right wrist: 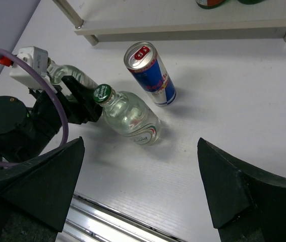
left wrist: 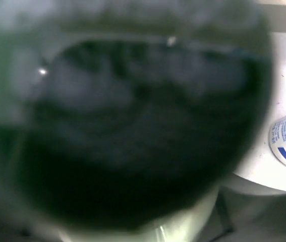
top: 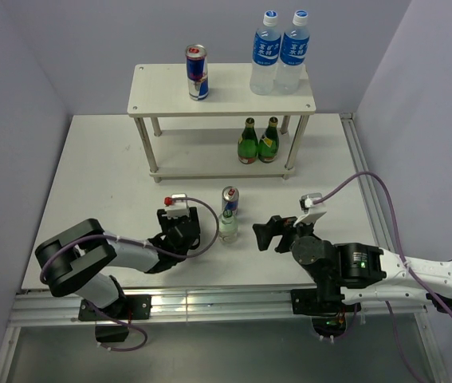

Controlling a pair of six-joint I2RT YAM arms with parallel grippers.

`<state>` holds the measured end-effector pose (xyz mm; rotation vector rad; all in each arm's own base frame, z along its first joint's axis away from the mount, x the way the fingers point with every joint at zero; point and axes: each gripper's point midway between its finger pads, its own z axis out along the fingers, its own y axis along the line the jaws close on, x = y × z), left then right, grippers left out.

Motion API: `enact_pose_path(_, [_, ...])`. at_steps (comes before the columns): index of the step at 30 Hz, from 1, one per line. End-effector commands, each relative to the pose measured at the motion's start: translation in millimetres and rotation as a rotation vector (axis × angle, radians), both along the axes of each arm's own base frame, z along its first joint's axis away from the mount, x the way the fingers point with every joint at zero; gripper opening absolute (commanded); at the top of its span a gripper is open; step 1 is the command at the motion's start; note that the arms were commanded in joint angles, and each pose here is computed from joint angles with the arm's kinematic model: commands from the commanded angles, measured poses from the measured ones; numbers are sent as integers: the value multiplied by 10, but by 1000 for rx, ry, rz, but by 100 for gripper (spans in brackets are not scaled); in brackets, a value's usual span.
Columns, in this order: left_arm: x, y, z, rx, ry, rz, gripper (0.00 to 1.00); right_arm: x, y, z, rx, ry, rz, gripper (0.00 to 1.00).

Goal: Place and organize the beverage onto the shelf

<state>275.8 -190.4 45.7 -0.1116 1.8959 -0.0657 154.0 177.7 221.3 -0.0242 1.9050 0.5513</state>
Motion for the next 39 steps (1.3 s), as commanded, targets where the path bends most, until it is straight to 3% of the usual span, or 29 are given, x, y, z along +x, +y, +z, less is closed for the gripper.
enact_pose_path(1, [150, -176, 207, -55, -62, -9, 69, 21, -69, 1, 21, -7, -37, 100])
enact_pose_path(2, [157, -180, 200, -52, -61, -6, 53, 20, -85, -13, 19, -8, -38, 100])
enact_pose_path(5, [177, -195, 235, -46, -63, -2, 26, 19, -107, -32, 24, -7, -43, 100])
enact_pose_path(10, [227, -213, 454, -40, -91, 4, 2, 21, -112, -51, 25, -4, -48, 100])
enact_pose_path(16, [376, -297, 954, -63, -152, -35, 0, 26, -122, -47, 34, -13, -49, 100])
enact_pose_path(24, [881, -198, 1453, -86, -225, -13, 0, 33, -170, -71, 36, -21, -57, 100])
enact_pose_path(30, [1384, -112, 1618, -83, -256, 15, 0, 46, -212, -59, 29, -33, -65, 100])
enact_pose_path(39, [2049, -46, 1449, -36, -224, 74, 0, 46, -295, -90, 25, -35, -78, 100])
